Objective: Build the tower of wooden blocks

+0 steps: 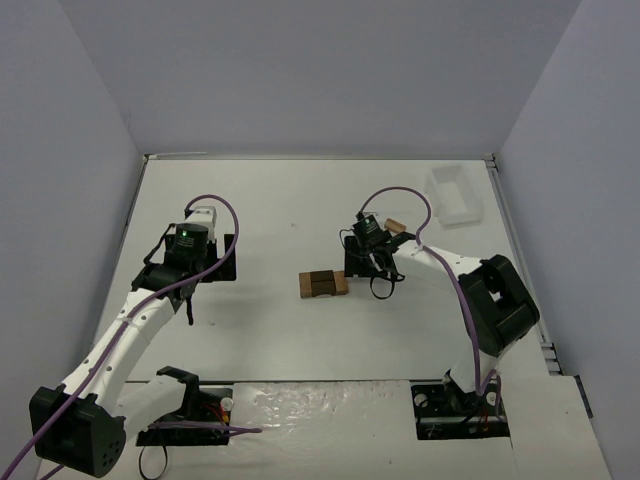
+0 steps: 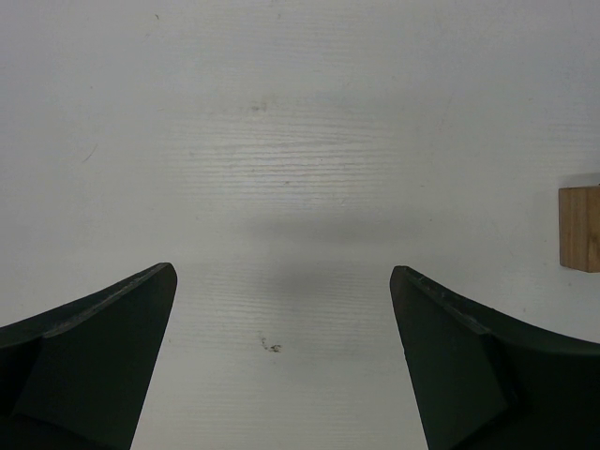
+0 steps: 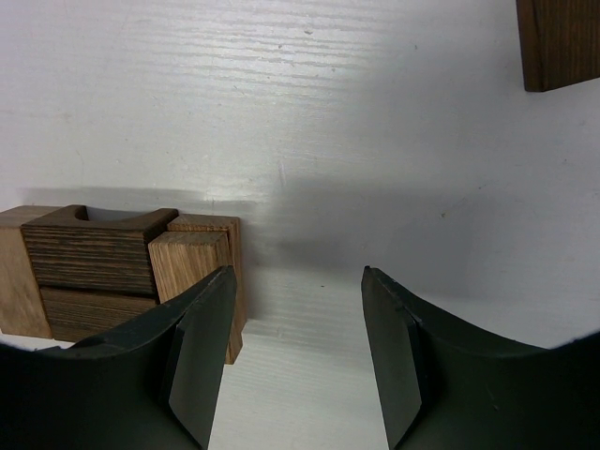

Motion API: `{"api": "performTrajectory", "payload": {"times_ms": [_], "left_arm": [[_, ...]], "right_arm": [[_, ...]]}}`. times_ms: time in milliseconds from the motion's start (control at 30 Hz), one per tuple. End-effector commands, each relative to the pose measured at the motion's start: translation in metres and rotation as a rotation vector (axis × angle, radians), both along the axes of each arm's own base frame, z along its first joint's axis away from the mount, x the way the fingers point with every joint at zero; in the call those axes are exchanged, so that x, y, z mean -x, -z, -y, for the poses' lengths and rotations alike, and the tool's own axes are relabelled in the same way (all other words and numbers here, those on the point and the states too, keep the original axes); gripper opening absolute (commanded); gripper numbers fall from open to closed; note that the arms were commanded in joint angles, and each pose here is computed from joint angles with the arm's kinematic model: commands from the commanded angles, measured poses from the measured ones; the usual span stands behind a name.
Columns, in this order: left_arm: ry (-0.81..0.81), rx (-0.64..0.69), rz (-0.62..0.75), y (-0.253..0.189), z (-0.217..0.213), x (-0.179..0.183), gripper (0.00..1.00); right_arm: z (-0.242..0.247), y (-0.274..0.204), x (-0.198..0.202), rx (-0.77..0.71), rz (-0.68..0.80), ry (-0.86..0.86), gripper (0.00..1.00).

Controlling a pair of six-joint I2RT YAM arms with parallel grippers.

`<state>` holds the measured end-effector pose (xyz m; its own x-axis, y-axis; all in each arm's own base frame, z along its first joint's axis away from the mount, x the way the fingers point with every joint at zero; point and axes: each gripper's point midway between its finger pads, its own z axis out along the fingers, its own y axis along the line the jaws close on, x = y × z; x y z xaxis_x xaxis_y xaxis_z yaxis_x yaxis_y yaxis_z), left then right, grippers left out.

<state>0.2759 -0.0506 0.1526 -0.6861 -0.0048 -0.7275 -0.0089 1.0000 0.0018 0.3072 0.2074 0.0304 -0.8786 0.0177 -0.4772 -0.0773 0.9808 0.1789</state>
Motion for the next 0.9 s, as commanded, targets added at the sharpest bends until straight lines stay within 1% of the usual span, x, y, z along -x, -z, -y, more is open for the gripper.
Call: {"api": "performTrajectory", "payload": {"times_ms": [0, 367, 867], "left_arm": [[-0.007, 0.01, 0.078, -0.021, 0.0, -0.013, 0.97], [-0.006, 0.009, 0.073, -0.02, 0.0, -0.013, 0.97], [-0.007, 0.011, 0.073, -0.02, 0.0, -0.013, 0.97]], "right_arm": [[0.0, -0.019, -0.009, -0.019, 0.061, 0.024, 0.53], [0.014, -0.008, 0.016, -0.003, 0.027, 0.041, 0.53], [0.003, -0.011, 0.027, -0.031, 0.016, 0.017, 0.53]]}}
